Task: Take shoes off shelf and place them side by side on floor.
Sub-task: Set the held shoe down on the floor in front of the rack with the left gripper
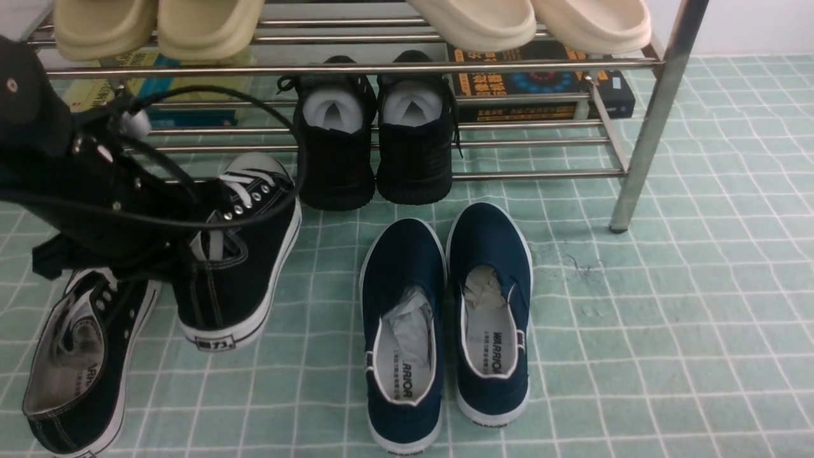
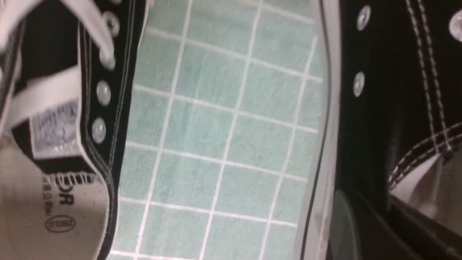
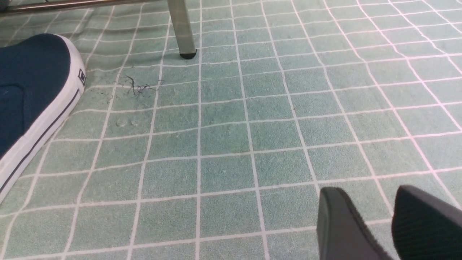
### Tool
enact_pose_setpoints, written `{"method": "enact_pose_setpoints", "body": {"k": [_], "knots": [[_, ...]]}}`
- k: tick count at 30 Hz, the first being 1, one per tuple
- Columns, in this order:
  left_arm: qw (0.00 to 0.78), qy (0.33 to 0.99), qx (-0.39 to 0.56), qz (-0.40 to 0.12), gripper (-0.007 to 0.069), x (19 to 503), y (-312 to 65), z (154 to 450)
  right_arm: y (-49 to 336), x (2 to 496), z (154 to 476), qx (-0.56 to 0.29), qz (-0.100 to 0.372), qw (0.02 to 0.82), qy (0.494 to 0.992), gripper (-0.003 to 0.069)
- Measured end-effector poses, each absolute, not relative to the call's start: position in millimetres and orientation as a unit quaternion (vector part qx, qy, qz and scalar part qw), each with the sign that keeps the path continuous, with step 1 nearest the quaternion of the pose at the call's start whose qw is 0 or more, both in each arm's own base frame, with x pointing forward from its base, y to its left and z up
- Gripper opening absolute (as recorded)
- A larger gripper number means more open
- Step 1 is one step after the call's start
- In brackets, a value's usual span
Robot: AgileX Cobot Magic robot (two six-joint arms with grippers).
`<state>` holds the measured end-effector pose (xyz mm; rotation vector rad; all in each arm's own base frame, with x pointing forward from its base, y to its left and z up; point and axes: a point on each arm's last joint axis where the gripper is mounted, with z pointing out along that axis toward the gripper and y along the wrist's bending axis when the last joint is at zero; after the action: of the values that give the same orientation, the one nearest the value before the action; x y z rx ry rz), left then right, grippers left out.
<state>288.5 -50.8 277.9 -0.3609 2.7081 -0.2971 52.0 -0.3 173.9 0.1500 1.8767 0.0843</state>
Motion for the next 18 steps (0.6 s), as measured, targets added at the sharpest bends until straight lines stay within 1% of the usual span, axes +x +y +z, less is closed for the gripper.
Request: {"method": "enact_pose_setpoints", "body": {"k": [3,9,13,18], "knots": [[0.194,0.967,-0.132,-0.094,0.0019,283,-48,260,0,52,174,0.064,0.036,0.588,0.806,0.0239],[0.201,0.962,-0.158,-0.095,0.0019,278,-46,239,0,52,174,0.064,0.036,0.588,0.806,0.0239],[0.208,0.961,-0.160,-0.091,0.0019,276,-45,231,0,52,174,0.064,0.036,0.588,0.806,0.0239],[0.214,0.962,-0.152,-0.077,0.0020,275,-43,229,0,52,174,0.064,0.036,0.588,0.806,0.0239]]}}
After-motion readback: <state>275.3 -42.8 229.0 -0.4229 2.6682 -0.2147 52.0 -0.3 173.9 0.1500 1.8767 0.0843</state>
